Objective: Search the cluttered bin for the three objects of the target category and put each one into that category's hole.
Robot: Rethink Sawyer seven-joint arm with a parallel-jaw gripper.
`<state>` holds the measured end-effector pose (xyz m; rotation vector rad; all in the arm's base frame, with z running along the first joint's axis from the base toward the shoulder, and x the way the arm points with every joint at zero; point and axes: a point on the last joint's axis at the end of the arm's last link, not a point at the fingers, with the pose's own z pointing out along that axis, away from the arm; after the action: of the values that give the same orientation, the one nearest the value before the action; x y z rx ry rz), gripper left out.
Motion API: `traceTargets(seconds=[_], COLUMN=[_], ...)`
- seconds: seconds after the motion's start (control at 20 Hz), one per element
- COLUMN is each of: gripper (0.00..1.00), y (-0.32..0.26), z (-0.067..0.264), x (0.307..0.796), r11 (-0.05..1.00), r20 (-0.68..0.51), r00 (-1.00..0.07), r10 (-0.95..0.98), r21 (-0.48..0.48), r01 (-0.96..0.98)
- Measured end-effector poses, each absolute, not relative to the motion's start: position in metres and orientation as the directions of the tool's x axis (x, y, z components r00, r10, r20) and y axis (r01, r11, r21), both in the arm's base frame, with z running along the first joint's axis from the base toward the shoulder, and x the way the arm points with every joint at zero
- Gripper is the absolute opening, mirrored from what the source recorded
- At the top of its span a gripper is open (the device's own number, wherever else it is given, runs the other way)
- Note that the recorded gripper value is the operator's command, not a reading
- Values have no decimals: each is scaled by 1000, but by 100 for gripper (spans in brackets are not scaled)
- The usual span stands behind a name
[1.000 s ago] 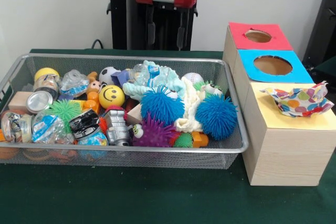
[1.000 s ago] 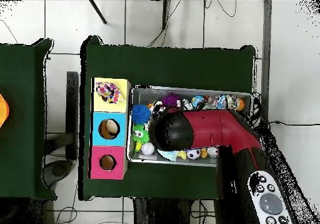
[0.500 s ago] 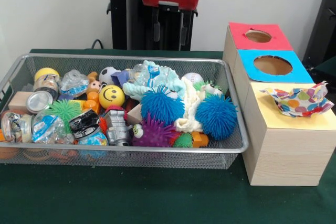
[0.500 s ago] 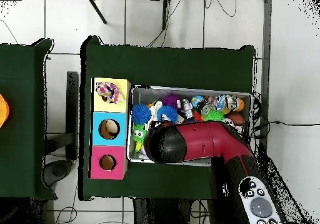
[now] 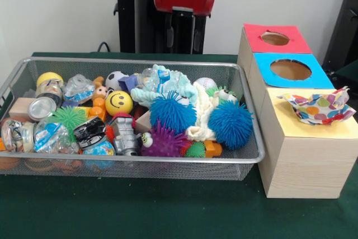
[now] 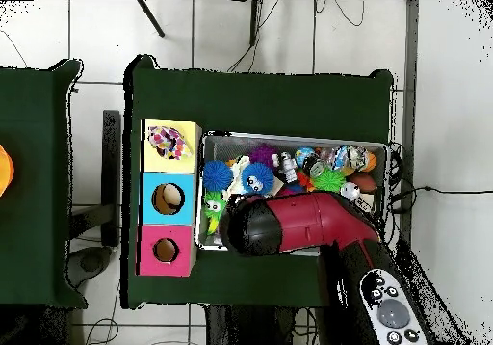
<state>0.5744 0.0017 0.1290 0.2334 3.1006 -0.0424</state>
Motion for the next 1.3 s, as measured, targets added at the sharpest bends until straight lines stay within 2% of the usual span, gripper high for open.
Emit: traceTargets(seconds=[0.4, 0.9, 1.3], gripper=[100, 100, 100], y=[23, 38, 25], z=[79, 35, 34], x=[561, 539, 535], r11=[998, 999, 1000], r20=[-49, -28, -26], r00=[-997, -1000, -1000], r10=[66, 5, 10], r21=[9, 36, 28], r01=[65, 4, 9])
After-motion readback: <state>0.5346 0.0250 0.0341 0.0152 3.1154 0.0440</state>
